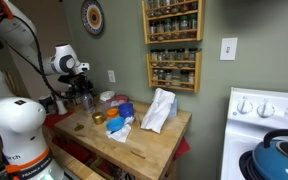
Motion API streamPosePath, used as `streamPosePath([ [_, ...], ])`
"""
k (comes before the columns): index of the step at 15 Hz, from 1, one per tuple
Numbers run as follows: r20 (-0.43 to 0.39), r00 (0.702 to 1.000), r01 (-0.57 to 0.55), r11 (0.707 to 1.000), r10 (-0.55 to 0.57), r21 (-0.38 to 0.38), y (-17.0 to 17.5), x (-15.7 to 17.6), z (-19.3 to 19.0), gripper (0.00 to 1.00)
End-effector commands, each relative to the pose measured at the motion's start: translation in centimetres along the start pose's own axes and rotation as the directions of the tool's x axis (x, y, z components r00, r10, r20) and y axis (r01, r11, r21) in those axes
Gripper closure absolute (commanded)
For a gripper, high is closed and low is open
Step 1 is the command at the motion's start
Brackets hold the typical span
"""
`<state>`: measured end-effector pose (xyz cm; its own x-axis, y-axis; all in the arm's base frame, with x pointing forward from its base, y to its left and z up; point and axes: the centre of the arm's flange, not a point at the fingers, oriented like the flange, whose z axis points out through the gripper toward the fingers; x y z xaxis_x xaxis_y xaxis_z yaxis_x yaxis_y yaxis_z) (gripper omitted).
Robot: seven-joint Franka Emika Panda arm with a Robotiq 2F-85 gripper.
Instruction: Take the black lid off the jar
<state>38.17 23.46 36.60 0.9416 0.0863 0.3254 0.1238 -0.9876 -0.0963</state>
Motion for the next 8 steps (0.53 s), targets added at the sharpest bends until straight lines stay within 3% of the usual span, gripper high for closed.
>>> streamPosePath([
  [1, -0.011, 1.0, -0.005, 1.0, 0.005, -0.016, -0.1, -0.11, 0.14, 0.14],
  [2, -0.011, 1.0, -0.002, 1.0, 0.001, -0.017, -0.11, -0.11, 0.08, 0.16],
  [3, -0.01, 1.0, 0.0, 1.0, 0.0, -0.018, -0.13, -0.11, 0.04, 0.3],
  [5, -0.009, 1.0, 0.003, 1.0, -0.004, -0.02, -0.14, -0.12, 0.0, 0.37],
  [6, -0.01, 1.0, 0.004, 1.0, -0.004, -0.021, -0.16, -0.11, -0.04, 0.47],
  [7, -0.013, 1.0, 0.005, 1.0, -0.005, -0.021, -0.19, -0.08, -0.16, 0.5],
  [8, -0.013, 1.0, 0.006, 1.0, -0.006, -0.021, -0.23, -0.08, -0.27, 0.47],
])
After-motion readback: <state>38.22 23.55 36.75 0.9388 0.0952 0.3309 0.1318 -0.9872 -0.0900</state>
